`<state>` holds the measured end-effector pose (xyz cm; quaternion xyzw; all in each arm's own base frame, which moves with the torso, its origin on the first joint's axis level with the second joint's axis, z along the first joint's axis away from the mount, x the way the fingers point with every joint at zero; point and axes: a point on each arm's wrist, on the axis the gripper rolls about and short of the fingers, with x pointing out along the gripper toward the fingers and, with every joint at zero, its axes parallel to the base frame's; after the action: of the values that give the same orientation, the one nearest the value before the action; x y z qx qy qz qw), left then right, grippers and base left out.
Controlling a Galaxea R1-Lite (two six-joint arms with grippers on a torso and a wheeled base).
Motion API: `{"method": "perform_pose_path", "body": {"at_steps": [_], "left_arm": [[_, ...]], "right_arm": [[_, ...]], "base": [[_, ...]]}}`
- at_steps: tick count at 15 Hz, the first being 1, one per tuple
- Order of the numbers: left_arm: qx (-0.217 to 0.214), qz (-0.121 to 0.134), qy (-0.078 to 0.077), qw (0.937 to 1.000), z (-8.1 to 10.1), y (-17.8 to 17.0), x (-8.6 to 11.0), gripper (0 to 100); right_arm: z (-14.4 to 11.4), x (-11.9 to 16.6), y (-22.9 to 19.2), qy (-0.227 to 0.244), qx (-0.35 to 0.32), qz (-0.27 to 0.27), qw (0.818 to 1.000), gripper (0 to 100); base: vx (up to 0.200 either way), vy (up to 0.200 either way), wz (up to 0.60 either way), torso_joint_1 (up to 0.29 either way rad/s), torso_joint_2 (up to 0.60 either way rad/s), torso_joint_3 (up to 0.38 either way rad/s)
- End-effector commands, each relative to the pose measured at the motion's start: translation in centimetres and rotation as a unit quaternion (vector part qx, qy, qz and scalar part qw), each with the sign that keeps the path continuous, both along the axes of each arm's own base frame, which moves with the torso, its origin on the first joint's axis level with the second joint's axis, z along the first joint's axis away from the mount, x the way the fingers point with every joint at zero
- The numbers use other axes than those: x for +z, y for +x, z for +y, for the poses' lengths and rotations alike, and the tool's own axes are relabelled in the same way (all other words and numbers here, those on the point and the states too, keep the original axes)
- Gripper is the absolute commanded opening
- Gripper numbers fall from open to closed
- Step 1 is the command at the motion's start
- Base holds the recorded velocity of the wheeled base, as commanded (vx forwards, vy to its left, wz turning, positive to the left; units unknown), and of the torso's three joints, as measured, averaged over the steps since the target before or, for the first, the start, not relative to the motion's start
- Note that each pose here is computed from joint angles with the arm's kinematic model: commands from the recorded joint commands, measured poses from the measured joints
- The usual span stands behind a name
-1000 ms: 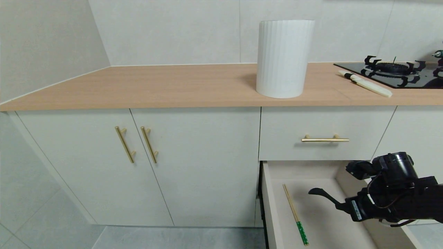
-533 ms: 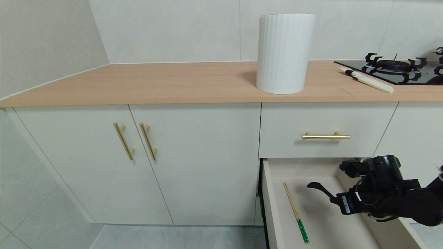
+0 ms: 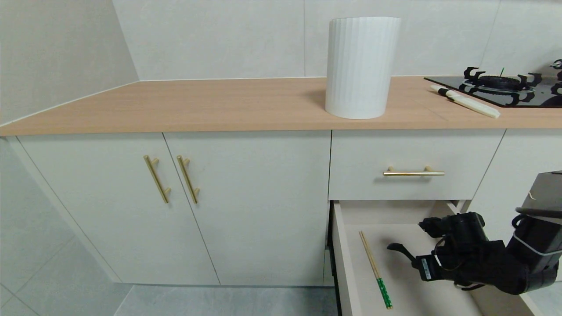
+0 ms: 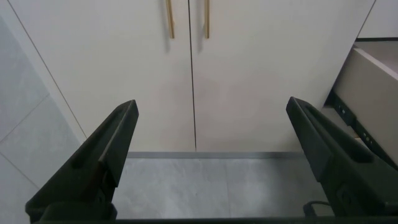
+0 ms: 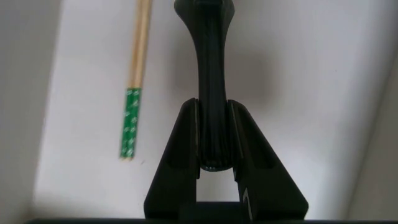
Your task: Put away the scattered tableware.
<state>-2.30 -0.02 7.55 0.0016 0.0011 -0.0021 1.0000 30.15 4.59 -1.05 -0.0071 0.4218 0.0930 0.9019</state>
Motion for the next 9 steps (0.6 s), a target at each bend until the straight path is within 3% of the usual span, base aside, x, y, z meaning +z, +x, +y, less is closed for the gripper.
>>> {"method": "perform_pose_path", "body": {"at_steps": [1, 9], "left_arm": [[0.001, 0.0, 0.0, 1.0, 0.0, 0.0, -0.01, 100], [0.0, 0.0, 0.0, 1.0, 0.0, 0.0, -0.01, 100]], "right_arm": [[-0.01, -2.2, 0.1, -0.012, -0.007, 0.021, 1.0, 0], [-0.01, -2.56, 0.38, -0.018, -0.014, 0.007, 1.0, 0]], "base": [[0.0, 0.0, 0.0, 0.0, 0.0, 0.0], [0.0, 0.0, 0.0, 0.0, 0.0, 0.0]]}}
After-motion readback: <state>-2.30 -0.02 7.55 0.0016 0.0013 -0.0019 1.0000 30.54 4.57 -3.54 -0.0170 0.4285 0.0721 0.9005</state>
